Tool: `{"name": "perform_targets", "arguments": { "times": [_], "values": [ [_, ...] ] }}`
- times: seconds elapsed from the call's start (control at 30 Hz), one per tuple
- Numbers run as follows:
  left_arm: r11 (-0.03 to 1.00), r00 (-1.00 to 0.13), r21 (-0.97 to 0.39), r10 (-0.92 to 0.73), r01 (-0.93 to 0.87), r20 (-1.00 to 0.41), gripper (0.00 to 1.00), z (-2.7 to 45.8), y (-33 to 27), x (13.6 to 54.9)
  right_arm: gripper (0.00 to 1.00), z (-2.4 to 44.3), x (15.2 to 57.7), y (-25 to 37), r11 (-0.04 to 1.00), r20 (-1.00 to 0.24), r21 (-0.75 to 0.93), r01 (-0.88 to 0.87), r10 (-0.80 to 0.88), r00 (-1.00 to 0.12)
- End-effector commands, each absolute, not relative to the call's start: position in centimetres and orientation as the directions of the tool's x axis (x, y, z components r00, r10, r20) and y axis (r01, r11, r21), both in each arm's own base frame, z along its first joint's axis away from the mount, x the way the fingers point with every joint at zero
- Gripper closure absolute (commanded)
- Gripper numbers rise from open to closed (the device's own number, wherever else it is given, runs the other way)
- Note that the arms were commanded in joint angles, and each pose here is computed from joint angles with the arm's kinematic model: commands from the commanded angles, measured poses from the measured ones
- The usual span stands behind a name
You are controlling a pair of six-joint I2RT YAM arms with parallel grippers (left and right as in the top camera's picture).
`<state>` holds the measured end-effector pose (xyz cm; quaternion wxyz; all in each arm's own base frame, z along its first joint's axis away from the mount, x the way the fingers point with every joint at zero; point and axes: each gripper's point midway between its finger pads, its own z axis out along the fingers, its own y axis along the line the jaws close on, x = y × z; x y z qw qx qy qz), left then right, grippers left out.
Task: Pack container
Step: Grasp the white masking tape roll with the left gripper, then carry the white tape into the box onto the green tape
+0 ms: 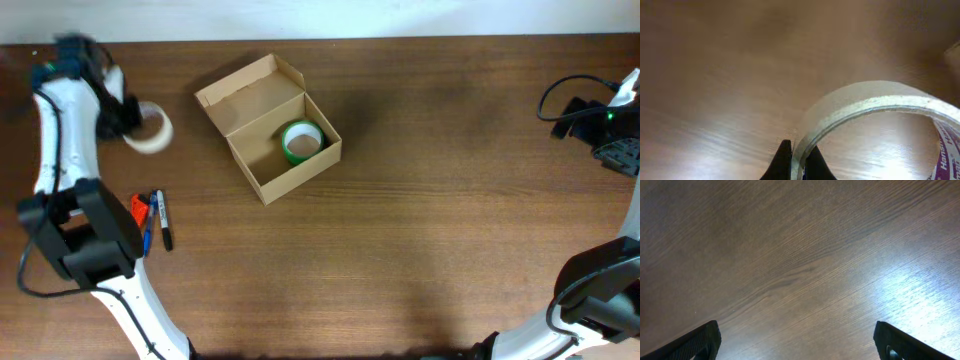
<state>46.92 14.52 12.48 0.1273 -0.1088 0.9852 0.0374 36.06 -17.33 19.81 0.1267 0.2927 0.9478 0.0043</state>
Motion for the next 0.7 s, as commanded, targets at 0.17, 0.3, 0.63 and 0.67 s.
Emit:
{"name": "perform_targets", "arguments": {
  "times": [0.17, 0.3, 0.63, 0.67],
  "values": [
    [0.997, -0.813, -0.042, -0.073, -0.059, -0.578, 0.98, 30.1, 10.2, 48.5, 0.01, 20.4, 35.8, -17.4, 0.823, -0.25, 0.083, 0.562, 0.563, -0.788],
    [0.992, -0.82, -0.036, 0.08, 0.122, -0.567, 0.99, 31.9, 3.7, 46.8, 0.01, 20.4, 35.8, -17.4, 0.823, -0.25, 0.083, 0.562, 0.563, -0.788],
    [0.871, -0.73, -0.014, 0.403, 0.491, -0.552, 0.98, 30.5, -12.9, 46.0, 0.01, 20.4, 35.8, -17.4, 0.823, -0.25, 0.083, 0.562, 0.563, -0.788],
    [0.857, -0.725, -0.01, 0.43, 0.516, -0.538, 0.99, 29.9, -13.9, 45.8, 0.01, 20.4, 35.8, -17.3, 0.823, -0.25, 0.083, 0.562, 0.563, -0.788]
  ]
}}
